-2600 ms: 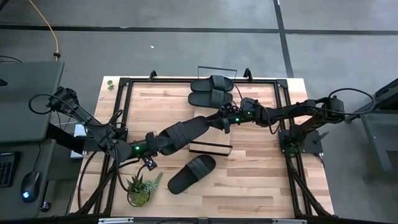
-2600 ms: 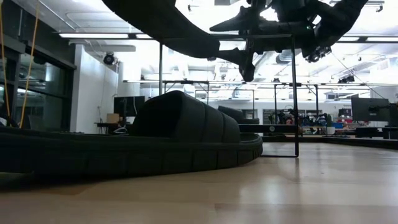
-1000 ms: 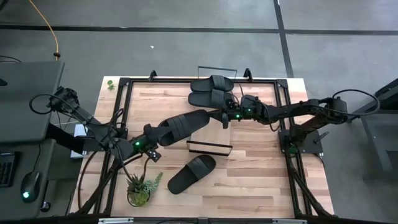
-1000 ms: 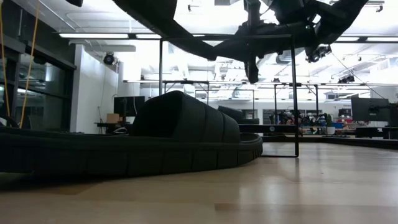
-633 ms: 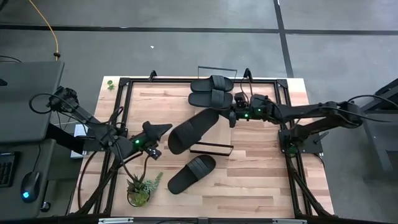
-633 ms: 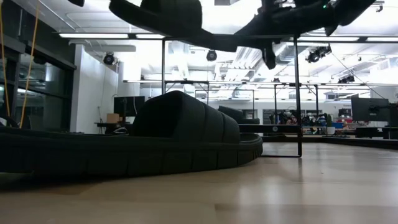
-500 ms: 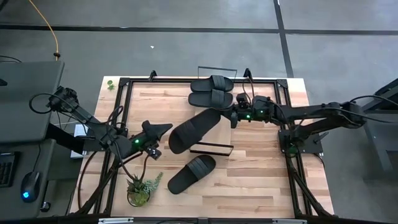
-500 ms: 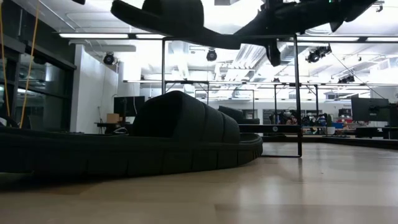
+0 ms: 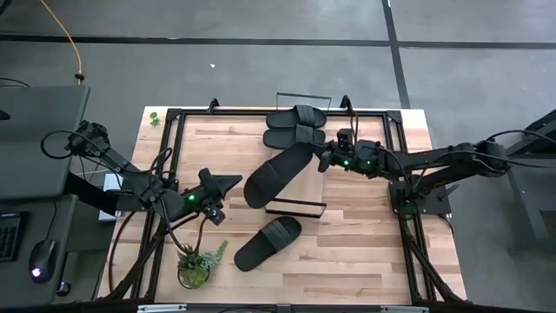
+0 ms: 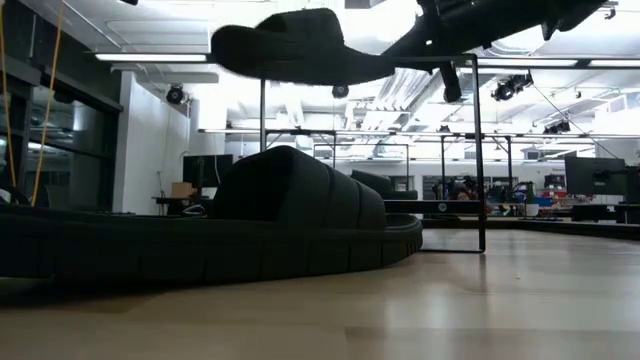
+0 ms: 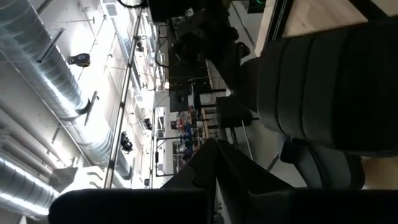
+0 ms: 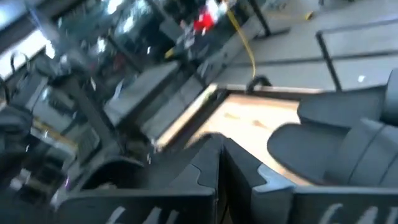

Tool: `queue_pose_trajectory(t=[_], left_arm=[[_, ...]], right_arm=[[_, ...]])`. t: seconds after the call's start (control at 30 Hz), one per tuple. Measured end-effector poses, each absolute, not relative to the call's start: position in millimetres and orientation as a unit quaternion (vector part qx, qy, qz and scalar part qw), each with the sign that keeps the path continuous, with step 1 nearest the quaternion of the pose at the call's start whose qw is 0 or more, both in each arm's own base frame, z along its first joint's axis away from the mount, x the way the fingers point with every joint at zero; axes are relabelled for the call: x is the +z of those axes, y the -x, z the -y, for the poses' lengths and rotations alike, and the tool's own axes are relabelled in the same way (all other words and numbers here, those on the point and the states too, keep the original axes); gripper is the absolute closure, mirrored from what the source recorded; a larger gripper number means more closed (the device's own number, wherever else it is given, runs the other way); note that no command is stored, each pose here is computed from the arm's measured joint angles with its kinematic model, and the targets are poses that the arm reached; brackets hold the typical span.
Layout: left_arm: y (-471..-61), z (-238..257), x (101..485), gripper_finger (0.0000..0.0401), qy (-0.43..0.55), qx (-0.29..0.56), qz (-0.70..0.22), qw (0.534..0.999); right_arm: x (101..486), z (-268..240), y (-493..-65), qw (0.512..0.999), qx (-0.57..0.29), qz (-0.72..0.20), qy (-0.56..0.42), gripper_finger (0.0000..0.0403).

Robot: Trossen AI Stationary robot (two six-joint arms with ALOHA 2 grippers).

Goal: Pick and place slides into the shelf
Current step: Put the top black slide on the shelf

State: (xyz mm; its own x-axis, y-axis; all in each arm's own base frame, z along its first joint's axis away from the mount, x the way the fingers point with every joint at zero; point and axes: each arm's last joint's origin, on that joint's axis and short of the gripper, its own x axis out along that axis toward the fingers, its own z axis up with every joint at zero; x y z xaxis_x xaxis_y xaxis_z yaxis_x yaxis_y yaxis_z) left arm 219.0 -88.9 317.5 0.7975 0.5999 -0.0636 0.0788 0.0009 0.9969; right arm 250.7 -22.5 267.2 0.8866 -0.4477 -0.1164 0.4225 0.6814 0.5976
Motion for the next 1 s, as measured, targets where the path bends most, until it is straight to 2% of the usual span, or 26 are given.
queue_pose_trajectory(t=[0.23,0.4,0.63,0.8,1.0], left_arm=[[-219,89,317,0.0400,-0.672,0.198,-0.247,0.669],[-219,89,317,0.0400,-0.672,0.198,-0.247,0.669],[-219,89,318,0.0400,-0.668,0.200,-0.246,0.673],[-219,89,317,0.0400,-0.620,0.216,-0.232,0.718],[-219,89,317,0.0400,-0.514,0.246,-0.200,0.797]], right_arm=[[247,11,-261,0.907,-0.254,0.086,-0.324,0.0401],[228,6,-265,0.904,-0.263,0.075,-0.328,0.0401],[228,-6,-265,0.929,-0.226,0.049,-0.289,0.0402],[232,-8,-264,0.952,-0.179,0.031,-0.244,0.0403],[221,-5,-265,0.969,-0.111,-0.047,-0.214,0.0388]])
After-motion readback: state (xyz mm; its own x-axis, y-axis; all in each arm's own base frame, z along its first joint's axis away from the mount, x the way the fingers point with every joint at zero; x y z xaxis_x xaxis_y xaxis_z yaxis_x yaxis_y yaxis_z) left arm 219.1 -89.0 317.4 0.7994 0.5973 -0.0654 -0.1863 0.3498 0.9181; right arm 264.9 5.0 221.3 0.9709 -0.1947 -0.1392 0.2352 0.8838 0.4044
